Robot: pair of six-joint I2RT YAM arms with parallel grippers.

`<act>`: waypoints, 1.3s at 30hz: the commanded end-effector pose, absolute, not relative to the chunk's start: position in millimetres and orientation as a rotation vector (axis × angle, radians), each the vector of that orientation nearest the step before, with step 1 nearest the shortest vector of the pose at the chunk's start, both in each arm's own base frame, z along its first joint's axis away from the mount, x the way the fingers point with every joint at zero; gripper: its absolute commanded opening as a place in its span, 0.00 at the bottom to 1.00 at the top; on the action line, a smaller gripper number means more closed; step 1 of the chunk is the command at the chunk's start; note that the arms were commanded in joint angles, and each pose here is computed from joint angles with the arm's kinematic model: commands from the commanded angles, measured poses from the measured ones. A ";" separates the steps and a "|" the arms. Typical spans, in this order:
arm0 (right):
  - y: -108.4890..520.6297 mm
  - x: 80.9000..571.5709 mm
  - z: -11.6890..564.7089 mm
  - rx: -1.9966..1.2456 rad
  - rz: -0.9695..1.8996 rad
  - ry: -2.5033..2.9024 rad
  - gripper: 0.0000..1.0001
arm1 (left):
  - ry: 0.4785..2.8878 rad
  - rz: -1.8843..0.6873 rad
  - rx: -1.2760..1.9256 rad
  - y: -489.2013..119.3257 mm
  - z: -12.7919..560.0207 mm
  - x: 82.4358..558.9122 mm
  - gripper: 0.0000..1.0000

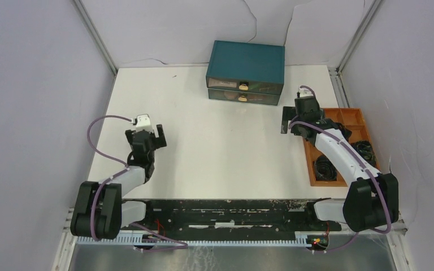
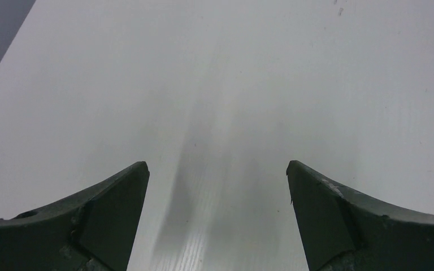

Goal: Organize the makeup

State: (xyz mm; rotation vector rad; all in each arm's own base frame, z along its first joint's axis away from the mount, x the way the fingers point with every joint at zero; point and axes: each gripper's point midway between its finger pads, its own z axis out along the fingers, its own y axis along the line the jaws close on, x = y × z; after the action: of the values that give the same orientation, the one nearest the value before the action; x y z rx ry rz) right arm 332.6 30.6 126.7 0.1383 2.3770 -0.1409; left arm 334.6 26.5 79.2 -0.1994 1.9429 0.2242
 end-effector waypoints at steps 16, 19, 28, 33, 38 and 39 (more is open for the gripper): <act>-1.3 333.3 135.1 0.051 -0.303 2.073 1.00 | 1.659 0.002 0.020 -4.9 93.3 374.5 0.99; -2.8 338.2 132.8 0.058 -0.295 1.984 1.00 | 1.661 -0.016 0.023 -4.3 92.8 375.4 0.99; -14.6 371.1 101.4 0.144 -0.380 1.928 1.00 | 1.669 -0.019 0.008 -2.4 92.0 377.4 0.99; -24.6 375.6 91.5 0.196 -0.425 1.852 1.00 | 1.673 -0.004 -0.020 2.3 91.6 378.2 0.99; -29.3 379.3 81.7 0.231 -0.391 1.842 1.00 | 1.679 -0.003 -0.024 2.6 90.3 378.2 0.99; -29.1 381.9 80.0 0.226 -0.363 1.850 1.00 | 1.681 -0.001 -0.025 2.6 90.2 378.7 0.99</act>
State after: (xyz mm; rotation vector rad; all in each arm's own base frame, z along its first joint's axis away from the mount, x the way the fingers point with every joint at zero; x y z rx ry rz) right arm 357.0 -23.7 51.1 0.1472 1.9767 -0.4317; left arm 367.8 -2.2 72.2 -0.0244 1.7429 -0.0273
